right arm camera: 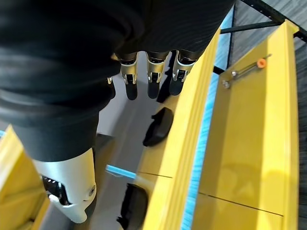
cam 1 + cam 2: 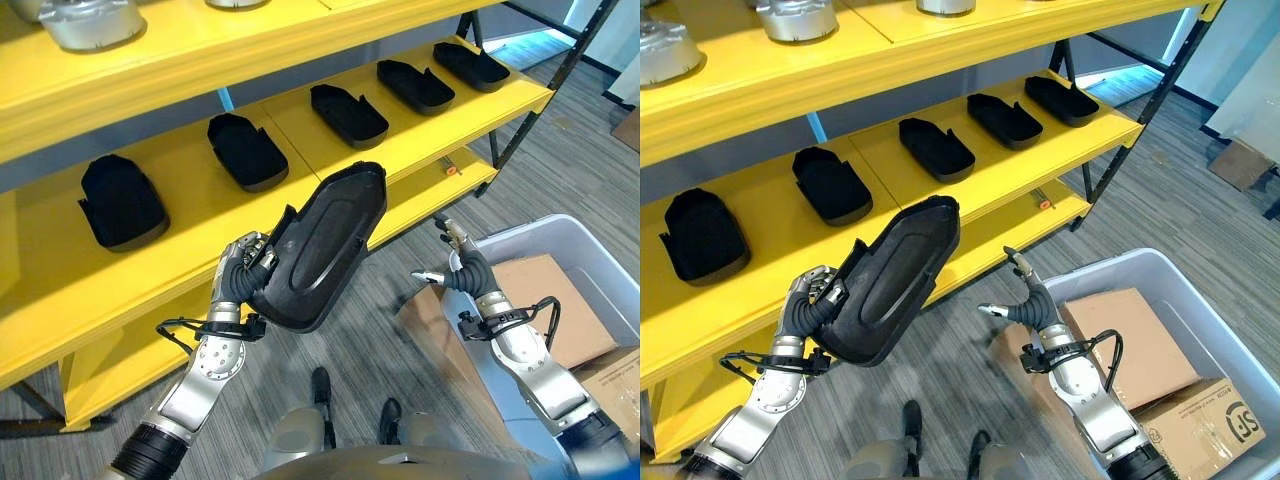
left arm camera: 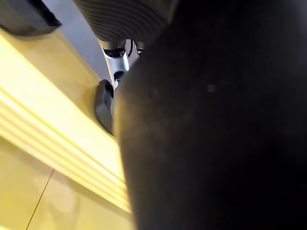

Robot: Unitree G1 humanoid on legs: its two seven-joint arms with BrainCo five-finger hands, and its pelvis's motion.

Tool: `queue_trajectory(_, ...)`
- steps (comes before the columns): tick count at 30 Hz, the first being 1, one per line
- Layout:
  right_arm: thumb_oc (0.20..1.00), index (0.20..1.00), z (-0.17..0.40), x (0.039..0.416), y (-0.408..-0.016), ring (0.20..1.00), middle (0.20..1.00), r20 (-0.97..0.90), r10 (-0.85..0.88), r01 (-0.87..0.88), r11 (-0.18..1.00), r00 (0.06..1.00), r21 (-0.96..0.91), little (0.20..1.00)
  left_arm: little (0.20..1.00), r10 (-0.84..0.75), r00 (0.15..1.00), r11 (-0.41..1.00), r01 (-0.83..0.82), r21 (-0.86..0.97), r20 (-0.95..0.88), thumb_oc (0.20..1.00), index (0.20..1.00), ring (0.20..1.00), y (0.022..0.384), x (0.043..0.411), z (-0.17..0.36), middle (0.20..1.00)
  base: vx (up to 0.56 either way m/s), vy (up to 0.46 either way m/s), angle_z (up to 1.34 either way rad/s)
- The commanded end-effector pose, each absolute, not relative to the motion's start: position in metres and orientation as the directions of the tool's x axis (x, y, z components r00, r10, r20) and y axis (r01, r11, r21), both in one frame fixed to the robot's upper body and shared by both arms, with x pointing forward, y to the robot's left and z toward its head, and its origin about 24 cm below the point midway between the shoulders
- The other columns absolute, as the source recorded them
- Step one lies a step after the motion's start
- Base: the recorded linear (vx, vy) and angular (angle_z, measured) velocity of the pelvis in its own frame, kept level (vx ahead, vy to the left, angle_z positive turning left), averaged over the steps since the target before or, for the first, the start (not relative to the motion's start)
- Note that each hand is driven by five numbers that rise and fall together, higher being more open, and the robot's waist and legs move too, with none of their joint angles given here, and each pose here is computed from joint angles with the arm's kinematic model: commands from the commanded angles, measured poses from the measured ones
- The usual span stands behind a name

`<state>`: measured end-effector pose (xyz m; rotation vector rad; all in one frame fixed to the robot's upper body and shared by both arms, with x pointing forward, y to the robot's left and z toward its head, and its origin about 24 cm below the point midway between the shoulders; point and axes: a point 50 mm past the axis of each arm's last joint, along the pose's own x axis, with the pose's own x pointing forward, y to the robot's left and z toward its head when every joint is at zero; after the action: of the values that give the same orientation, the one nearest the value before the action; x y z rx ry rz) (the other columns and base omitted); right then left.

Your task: Move parts from the plastic box to the shelf.

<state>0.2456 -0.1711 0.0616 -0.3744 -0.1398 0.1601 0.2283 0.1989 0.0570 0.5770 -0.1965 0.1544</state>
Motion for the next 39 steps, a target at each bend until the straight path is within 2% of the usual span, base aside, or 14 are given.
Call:
queue_trajectory(1, 1.0, 1.0, 0.086, 0.252, -0.159, 1.0, 1.0, 0.244, 0.219, -0.134, 0.937, 0.945, -0.323, 1.0, 0.2, 0.023, 0.899, 0.862, -0.24, 0.446, 0.438, 0.2, 0.2, 0.2, 0.185, 0.241, 0.097, 0.2, 0.02, -0.027, 0.59)
queue_trajectory(6, 1.0, 1.0, 0.077, 0.242, -0.172, 1.0, 1.0, 0.194, 0.176, -0.108, 0.943, 0.965, -0.315, 1.0, 0.2, -0.009, 0.915, 0.867, -0.194, 0.458, 0.404, 0.2, 0.2, 0.2, 0.177, 0.245, 0.094, 0.2, 0.0, 0.032, 0.98)
queue_trajectory(17, 1.0, 1.0, 0.092, 0.241, -0.182, 1.0, 1.0, 0.222, 0.263, -0.185, 0.929, 0.939, -0.32, 1.0, 0.2, 0.149, 0.901, 0.848, -0.329, 0.415, 0.408, 0.2, 0.2, 0.2, 0.199, 0.236, 0.087, 0.2, -0.03, 0.251, 0.03)
queue_trajectory(27, 1.0, 1.0, 0.084, 0.243, -0.166, 1.0, 1.0, 0.197, 0.3, -0.246, 0.935, 0.934, -0.256, 1.0, 0.2, 0.18, 0.894, 0.802, -0.375, 0.464, 0.411, 0.2, 0.2, 0.2, 0.206, 0.242, 0.085, 0.2, 0.06, 0.406, 0.44)
queue_trajectory(39, 1.0, 1.0, 0.102, 0.249, -0.143, 1.0, 1.0, 0.287, 0.293, -0.233, 0.946, 0.912, -0.225, 1.0, 0.2, 0.145, 0.869, 0.771, -0.399, 0.497, 0.473, 0.2, 0.2, 0.2, 0.217, 0.243, 0.104, 0.2, 0.02, 0.183, 0.18)
